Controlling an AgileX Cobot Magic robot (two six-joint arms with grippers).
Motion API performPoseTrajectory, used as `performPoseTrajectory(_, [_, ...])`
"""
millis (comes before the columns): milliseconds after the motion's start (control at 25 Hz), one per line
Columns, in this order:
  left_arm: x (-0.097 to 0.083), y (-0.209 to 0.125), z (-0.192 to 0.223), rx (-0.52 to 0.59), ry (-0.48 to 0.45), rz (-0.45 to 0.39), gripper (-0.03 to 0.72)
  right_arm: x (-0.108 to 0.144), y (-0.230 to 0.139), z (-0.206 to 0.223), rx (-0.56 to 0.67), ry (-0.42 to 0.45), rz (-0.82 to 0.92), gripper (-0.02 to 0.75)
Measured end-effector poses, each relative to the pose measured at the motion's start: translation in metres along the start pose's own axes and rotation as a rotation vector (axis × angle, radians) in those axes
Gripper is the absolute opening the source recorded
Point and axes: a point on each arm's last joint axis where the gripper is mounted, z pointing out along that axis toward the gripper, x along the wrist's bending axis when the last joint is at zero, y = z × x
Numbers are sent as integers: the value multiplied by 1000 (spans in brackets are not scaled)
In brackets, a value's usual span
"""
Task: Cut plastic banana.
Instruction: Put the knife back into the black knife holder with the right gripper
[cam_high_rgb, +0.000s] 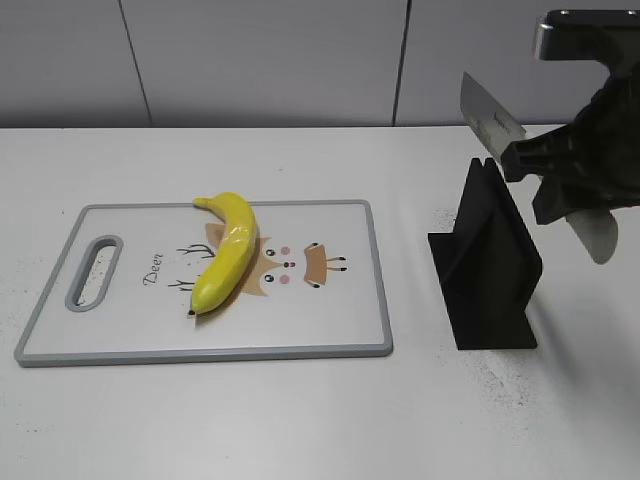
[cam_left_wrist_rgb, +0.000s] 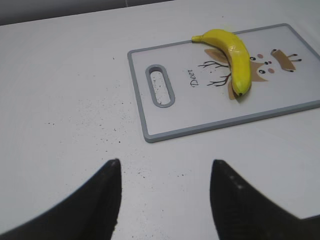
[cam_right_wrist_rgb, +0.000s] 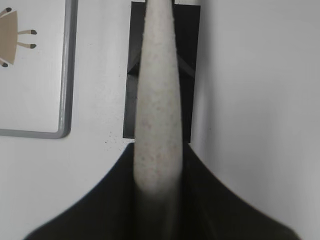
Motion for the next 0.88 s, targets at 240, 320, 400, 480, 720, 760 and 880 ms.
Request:
performPoseTrajectory(240, [0, 0, 0, 0, 0, 0, 533, -4, -13, 18, 52, -19, 4, 161])
performPoseTrajectory(320, [0, 0, 0, 0, 0, 0, 531, -5, -17, 28, 87, -28, 6, 161])
performPoseTrajectory(400, [0, 0, 0, 0, 0, 0, 532, -5, -20, 33, 104, -31, 10, 161])
performPoseTrajectory(480, [0, 0, 0, 0, 0, 0, 526, -5, -19, 34, 102, -25, 14, 161])
performPoseTrajectory(720, [0, 0, 0, 0, -1, 0, 514, -1, -20, 34, 114, 16, 60, 279])
performPoseTrajectory(760, [0, 0, 0, 0, -1, 0, 514, 0, -20, 34, 116, 21, 65, 339])
performPoseTrajectory(880, [0, 0, 0, 0, -1, 0, 514, 0, -21, 33, 119, 23, 63, 518])
